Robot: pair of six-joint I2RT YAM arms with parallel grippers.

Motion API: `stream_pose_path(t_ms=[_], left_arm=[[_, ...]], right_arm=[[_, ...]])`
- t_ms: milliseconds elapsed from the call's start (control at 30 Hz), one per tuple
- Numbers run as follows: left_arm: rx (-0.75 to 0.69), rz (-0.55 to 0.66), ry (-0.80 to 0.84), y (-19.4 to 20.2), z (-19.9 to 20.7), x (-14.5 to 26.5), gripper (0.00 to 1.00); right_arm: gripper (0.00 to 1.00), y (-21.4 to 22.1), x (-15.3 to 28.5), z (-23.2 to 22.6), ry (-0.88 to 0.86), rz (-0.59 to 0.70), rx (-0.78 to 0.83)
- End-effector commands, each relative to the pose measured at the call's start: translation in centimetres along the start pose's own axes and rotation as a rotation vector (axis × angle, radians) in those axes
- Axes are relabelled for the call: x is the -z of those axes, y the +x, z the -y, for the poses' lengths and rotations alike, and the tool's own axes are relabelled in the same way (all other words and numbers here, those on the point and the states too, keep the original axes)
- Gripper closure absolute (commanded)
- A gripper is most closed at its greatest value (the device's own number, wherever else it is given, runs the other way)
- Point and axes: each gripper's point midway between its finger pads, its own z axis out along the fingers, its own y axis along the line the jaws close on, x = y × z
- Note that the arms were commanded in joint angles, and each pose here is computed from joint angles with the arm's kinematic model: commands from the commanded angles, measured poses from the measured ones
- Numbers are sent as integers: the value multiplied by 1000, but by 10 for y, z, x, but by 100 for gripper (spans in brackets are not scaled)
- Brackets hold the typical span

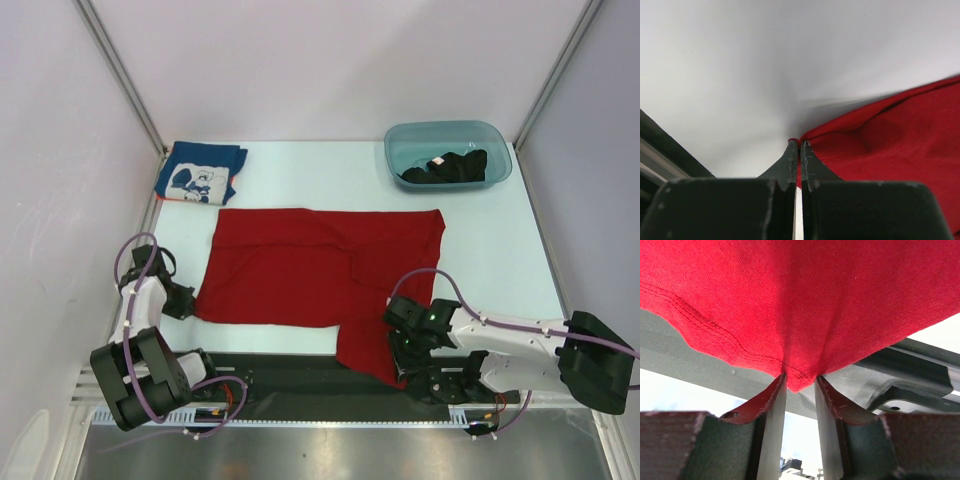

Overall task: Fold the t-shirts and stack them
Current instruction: Fold the tshirt

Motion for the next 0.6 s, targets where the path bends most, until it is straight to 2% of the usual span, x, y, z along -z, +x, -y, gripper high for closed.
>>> stream_pose_path(t_ms=[0, 233, 333, 367, 467, 533, 567], left_arm=[[5, 35, 14, -9, 7, 2, 100], [2, 30, 21, -10, 11, 2, 100], [2, 34, 24, -11, 11, 2, 100], [-1, 31, 28, -11, 12, 2, 100], [-23, 30, 39, -12, 16, 3, 100], [-33, 51, 17, -15, 15, 7, 100], [-35, 61, 10, -16, 14, 10, 100]], right_arm=[[66, 0, -6, 5, 23, 23, -28], [72, 5, -6, 18, 73, 27, -77], [88, 3, -7, 20, 82, 43, -86], [100, 3, -5, 22, 94, 46, -87], [100, -15, 20, 6, 54, 137, -57], [100, -43, 53, -8, 12, 242, -45], [100, -46, 64, -5, 28, 241, -51]])
